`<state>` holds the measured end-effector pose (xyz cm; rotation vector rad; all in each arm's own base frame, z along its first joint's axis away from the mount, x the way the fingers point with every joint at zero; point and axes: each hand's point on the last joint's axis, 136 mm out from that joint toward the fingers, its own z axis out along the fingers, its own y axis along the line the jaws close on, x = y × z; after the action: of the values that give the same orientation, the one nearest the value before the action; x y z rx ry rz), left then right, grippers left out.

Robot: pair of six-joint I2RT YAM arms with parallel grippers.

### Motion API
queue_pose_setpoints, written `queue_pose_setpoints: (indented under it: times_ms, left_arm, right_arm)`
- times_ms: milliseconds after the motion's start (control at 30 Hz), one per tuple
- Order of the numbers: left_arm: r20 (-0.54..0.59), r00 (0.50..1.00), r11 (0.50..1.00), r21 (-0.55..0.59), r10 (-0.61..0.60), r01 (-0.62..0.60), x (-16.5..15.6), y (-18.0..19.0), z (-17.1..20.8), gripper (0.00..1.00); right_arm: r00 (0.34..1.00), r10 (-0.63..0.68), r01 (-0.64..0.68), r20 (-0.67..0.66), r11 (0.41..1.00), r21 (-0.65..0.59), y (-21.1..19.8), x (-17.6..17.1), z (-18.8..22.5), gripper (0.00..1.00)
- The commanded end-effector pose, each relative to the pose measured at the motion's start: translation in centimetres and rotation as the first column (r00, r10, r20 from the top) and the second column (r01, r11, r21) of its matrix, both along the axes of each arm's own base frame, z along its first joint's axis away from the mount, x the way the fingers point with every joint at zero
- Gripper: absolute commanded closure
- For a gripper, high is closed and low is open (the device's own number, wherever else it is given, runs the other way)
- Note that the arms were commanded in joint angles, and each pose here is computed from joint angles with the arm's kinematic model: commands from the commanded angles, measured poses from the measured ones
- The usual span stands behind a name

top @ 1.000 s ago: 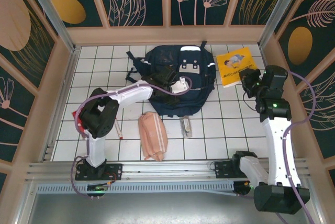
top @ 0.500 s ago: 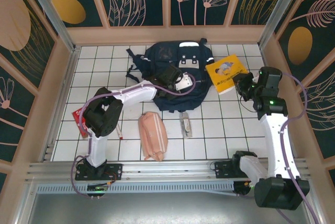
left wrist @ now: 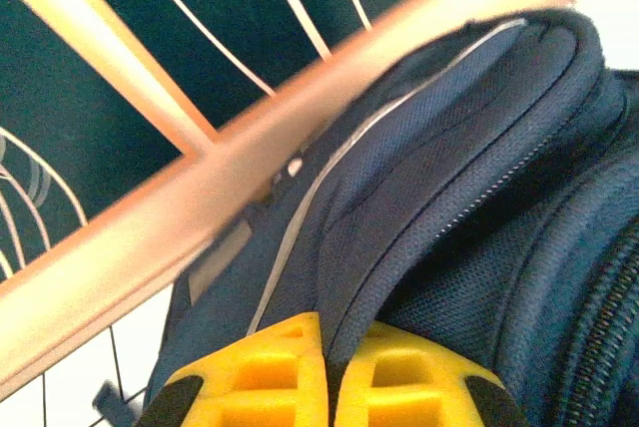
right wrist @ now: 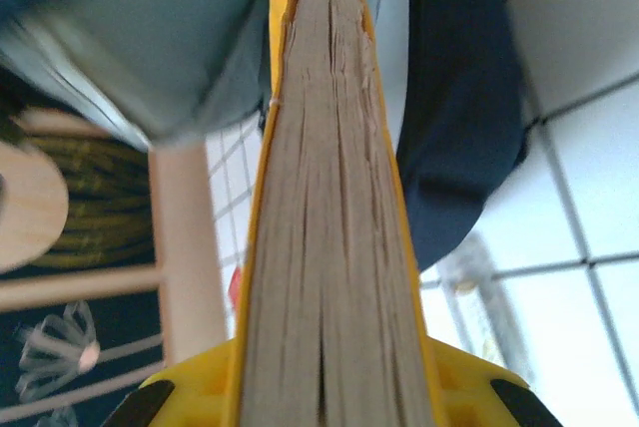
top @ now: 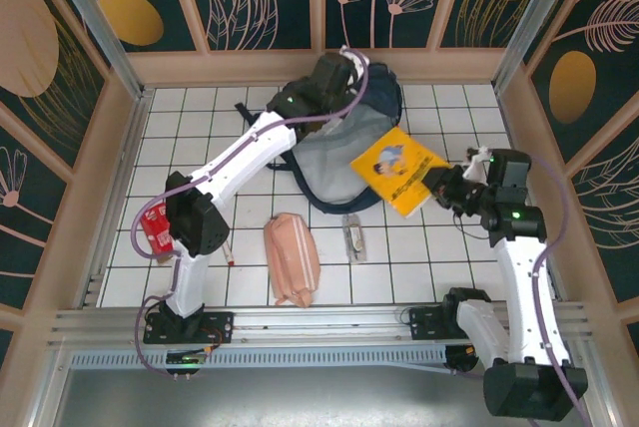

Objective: Pack books, pencil case, and school supplies into a backpack

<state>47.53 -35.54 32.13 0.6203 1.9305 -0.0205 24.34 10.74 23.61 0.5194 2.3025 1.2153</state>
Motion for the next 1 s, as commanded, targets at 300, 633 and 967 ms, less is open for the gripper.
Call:
queue_pose_setpoints:
  times_ms: [300, 633, 967]
  left_arm:
    - [0.034, 0.999, 0.971, -0.239, -0.001, 0.009, -2.7, 0.4, 8.2, 1.0]
    - [-0.023, 0.997, 0.949, -0.309, -0.07, 0.06, -4.1, -0.9, 7.2, 1.0]
    - [-0.039, 0.987, 0.917, -0.378, -0.157, 0.131, -5.1, -2.6, 6.8, 1.0]
  right_arm:
    - [0.986, 0.065, -0.095, 0.153, 0.977, 0.193, 7.4, 6.5, 1.9, 1.0]
    - [0.929, -0.356, 0.345, 0.104, 0.932, 0.111, 4.0, 14.4, -4.8, 1.0]
    - [0.893, -0.44, 0.392, 0.101, 0.867, 0.307, 10.5, 19.6, -6.6, 1.0]
